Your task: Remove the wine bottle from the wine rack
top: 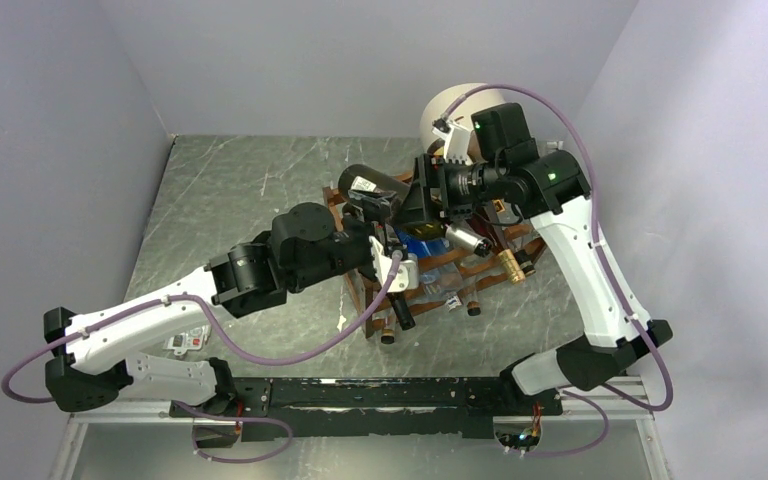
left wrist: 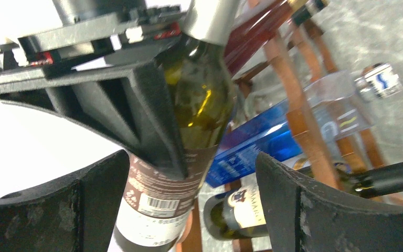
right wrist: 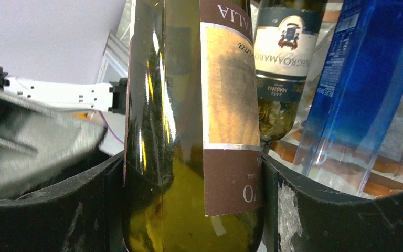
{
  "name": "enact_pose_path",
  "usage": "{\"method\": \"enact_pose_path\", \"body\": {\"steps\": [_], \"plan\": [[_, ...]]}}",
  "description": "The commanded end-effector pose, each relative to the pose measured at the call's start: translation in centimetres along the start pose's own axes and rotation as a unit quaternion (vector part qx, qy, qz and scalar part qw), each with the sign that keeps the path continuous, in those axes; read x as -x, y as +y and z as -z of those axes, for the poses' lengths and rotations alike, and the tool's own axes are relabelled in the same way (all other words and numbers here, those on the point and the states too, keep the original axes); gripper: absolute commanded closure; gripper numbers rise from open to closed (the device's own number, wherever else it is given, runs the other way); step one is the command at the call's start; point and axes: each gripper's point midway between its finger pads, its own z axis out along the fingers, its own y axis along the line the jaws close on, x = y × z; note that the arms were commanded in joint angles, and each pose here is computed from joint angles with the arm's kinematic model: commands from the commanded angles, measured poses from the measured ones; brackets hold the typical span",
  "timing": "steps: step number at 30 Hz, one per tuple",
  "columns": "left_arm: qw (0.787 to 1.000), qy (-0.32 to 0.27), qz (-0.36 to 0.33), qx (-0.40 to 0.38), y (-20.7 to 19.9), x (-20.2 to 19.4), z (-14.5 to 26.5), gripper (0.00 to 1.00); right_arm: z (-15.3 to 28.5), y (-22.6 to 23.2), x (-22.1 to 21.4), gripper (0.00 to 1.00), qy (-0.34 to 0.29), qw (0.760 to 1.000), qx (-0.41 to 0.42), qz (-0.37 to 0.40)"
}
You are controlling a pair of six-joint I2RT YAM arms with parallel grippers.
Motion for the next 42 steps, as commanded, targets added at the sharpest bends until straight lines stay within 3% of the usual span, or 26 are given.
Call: {"method": "enact_pose_path", "body": {"steps": [1,6,19,20,24,32,38,42], "plan": [[0.998,0.002,-0.012,0.063,3.3,0.6,1.1,0.07,1.9,2.6,0.2,1.00,-0.032,0.998,0.047,0.036],[0.998,0.030,-0.010,0.058,3.1,-1.1,0.3,0.07,2.5,3.6,0.3,1.00,-0.038,0.996,0.066,0.037],[0.999,0.023,-0.009,0.042,3.5,-1.9,-3.0,0.06,2.7,4.2,-0.5,1.00,-0.027,0.996,0.086,0.023],[0.999,0.022,-0.010,0.043,3.4,-1.9,-3.0,0.01,2.7,4.2,-0.6,1.00,-0.026,0.996,0.086,0.022],[0.998,0.022,-0.017,0.056,3.4,-2.2,-3.2,0.32,2.7,4.6,-1.0,0.99,-0.017,0.995,0.100,0.022],[0.995,0.008,-0.009,0.099,4.1,-2.4,-2.5,0.84,2.8,4.5,-1.3,0.50,-0.027,0.994,0.101,0.023],[0.993,0.004,0.006,0.116,3.9,-2.9,-1.7,0.93,2.7,4.5,-0.9,0.19,-0.034,0.994,0.102,0.023],[0.992,0.006,0.008,0.128,4.2,-3.2,-1.1,0.93,2.8,4.7,-0.5,0.08,-0.042,0.994,0.102,0.024]]}}
